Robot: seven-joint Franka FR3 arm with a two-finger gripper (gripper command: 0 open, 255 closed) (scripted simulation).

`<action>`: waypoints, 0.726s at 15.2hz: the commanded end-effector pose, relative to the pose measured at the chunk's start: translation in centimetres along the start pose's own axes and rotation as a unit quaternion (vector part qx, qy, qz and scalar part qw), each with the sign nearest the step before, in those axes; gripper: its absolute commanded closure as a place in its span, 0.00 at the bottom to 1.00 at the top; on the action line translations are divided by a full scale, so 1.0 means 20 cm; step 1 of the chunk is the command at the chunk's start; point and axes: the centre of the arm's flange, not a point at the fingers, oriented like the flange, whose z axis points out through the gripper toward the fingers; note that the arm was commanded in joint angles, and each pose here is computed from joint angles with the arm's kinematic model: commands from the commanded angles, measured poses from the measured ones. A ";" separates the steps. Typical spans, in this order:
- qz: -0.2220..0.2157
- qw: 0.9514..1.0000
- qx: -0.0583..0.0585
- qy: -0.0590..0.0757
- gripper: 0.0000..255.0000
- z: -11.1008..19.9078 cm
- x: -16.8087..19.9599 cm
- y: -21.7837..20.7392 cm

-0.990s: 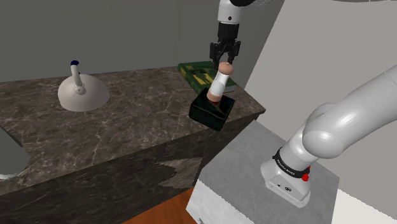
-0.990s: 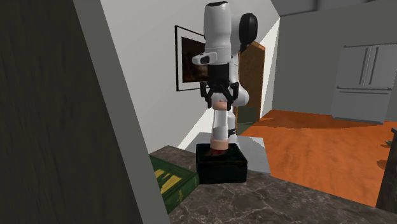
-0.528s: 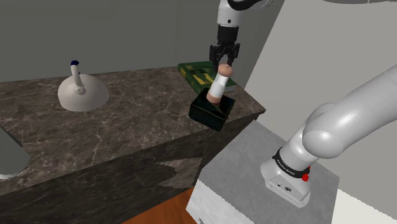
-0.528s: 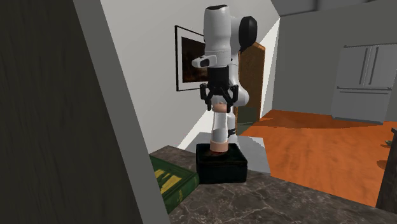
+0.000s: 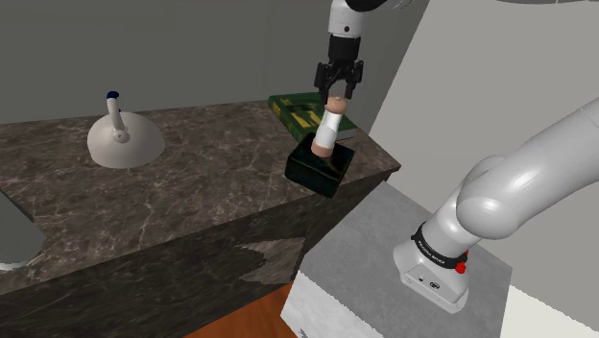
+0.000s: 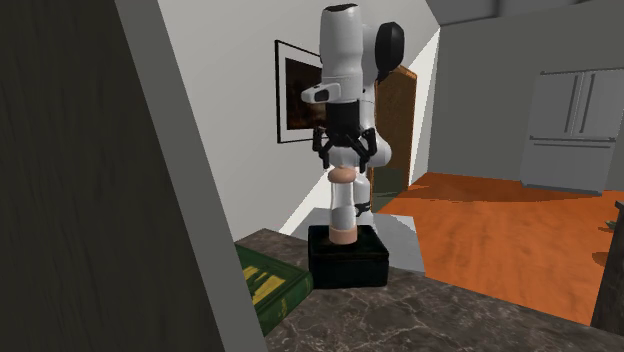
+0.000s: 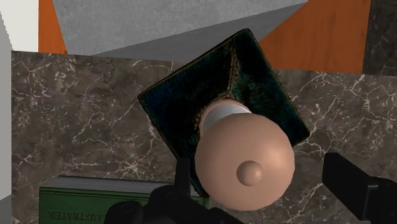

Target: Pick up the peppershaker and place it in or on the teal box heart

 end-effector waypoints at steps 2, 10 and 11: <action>0.000 1.000 0.000 0.000 0.00 -0.16 0.00 0.00; 0.000 1.000 0.000 0.000 0.00 -0.22 0.00 0.00; 0.000 1.000 0.000 0.000 0.00 -0.22 0.00 0.00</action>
